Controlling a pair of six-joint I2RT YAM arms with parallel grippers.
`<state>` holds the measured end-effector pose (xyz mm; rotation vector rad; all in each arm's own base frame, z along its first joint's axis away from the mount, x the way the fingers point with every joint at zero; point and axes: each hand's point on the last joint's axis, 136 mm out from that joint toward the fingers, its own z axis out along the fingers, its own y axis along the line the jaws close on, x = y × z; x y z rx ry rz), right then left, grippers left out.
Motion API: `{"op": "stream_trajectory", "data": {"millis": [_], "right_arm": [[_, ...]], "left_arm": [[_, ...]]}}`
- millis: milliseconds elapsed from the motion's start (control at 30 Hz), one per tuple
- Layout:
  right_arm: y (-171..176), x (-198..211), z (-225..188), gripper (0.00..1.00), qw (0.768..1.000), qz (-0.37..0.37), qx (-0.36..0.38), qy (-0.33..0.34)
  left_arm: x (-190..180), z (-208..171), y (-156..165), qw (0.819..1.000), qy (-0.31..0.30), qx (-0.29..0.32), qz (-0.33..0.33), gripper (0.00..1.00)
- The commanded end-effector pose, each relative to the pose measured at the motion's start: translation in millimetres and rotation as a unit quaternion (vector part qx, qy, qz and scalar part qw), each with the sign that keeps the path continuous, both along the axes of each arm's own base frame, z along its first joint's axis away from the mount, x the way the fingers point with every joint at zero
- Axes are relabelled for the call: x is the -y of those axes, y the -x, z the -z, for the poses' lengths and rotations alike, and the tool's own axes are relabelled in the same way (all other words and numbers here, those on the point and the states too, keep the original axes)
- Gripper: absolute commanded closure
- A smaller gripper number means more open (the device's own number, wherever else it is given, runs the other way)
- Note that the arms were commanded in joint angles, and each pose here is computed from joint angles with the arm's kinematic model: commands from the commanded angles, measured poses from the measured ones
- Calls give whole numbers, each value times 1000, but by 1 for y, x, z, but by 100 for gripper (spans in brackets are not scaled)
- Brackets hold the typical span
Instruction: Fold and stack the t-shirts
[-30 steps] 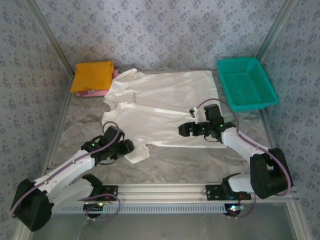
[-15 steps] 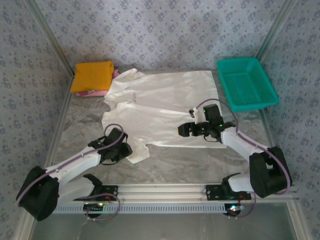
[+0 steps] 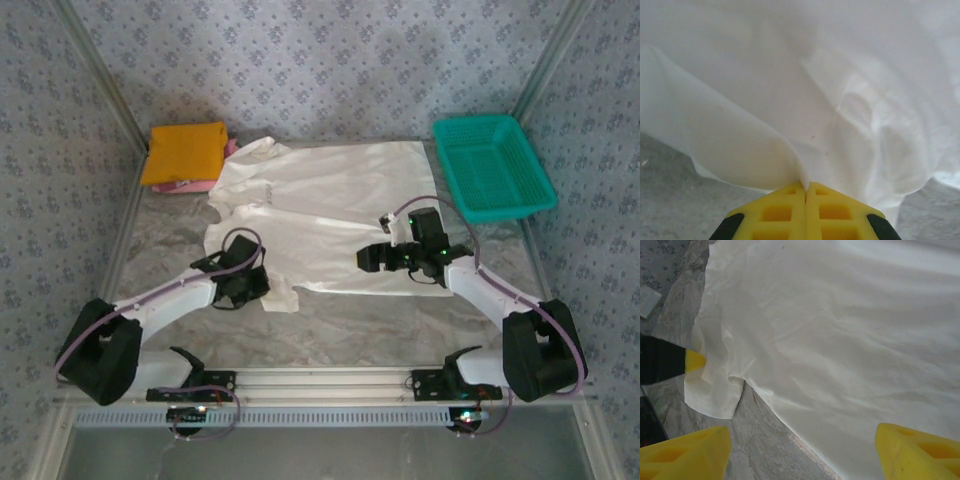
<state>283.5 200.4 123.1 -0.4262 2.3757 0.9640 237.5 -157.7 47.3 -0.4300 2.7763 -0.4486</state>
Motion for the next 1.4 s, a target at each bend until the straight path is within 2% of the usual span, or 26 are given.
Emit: {"op": "stream_trajectory", "data": {"millis": [0,133,167,200,267,300,433,533,667,733,833,933,1033,1200,1267,1367], "right_arm": [[-2,1,-2,22,1000,7,12,1],[-3,2,-3,21,1000,10,15,2],[-4,2,-3,21,1000,10,16,1],[-4,2,-3,21,1000,10,16,1],[-4,2,-2,21,1000,10,16,1],[-5,2,-2,21,1000,11,16,1],[-6,2,1,21,1000,10,13,1],[-8,0,2,21,1000,8,9,1],[-10,-1,2,21,1000,7,8,0],[-10,-1,3,20,1000,7,9,-1],[-13,-3,7,21,1000,5,7,-2],[-16,-7,8,20,1000,-2,2,-8],[-19,-9,8,20,1000,-3,2,-11],[-17,-7,3,20,1000,-2,8,-8],[-16,-5,1,20,1000,2,12,-7],[-15,-3,0,19,1000,6,16,-3]], "left_arm": [[7,-13,-20,999,-2,-1,46,100],[21,-25,-45,993,-32,-11,110,100],[24,-28,-51,992,-39,-9,121,97],[25,-30,-59,990,-49,-5,130,91],[34,-38,-71,987,-49,9,150,60],[38,-44,-78,986,-48,20,156,58],[48,-75,-96,985,-33,70,157,56],[50,-78,-91,985,-31,69,156,56],[24,-69,-58,992,-32,50,112,61],[3,-71,-37,996,-26,51,67,62],[-21,-60,-3,999,-1,36,2,60],[-23,-33,21,999,38,11,-24,57],[-15,-14,24,997,69,10,-21,45],[2,0,16,997,73,-8,15,40],[9,5,12,997,77,-11,26,41],[20,6,1,995,87,7,41,52]]}}
